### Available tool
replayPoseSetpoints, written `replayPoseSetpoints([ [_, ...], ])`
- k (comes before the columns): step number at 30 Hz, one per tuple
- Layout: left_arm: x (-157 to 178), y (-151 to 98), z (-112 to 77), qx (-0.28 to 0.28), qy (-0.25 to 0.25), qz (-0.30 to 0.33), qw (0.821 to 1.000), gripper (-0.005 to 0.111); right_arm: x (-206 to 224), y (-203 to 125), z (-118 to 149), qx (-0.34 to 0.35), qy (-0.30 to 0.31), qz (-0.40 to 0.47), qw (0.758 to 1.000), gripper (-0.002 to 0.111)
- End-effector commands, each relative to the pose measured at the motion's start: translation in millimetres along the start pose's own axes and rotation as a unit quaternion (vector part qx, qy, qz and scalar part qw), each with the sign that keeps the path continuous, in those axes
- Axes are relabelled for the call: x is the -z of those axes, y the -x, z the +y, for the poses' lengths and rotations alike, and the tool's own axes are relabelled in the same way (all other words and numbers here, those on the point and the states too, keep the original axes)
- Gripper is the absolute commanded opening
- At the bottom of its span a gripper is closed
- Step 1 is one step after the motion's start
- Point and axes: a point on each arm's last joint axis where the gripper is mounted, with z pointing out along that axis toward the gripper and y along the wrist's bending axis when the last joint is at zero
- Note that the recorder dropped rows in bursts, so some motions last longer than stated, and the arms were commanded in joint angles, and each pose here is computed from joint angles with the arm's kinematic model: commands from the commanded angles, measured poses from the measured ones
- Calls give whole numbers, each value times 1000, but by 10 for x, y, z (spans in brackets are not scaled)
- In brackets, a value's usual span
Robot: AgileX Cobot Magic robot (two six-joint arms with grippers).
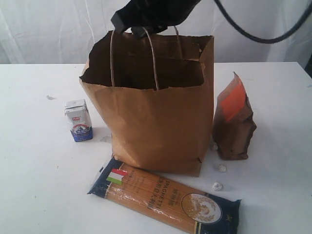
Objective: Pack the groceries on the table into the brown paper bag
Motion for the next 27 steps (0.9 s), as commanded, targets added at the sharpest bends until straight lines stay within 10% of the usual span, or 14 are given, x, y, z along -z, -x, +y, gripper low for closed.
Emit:
replayPoseSetpoints([
  [1, -1, -15, 0, 5, 0, 1, 1000, 0, -201, 43, 81, 10, 20, 29, 999, 0],
  [4, -1, -15, 0, 5, 0, 1, 1000, 0, -297, 39, 89, 12, 22, 34, 999, 4],
  [10, -1, -15, 0, 5, 0, 1, 1000, 0, -198, 68, 95, 14, 20, 21, 999, 52],
  [27, -1, -15, 0, 5, 0, 1, 1000, 0, 600, -7, 49, 33, -53, 41, 997, 52],
])
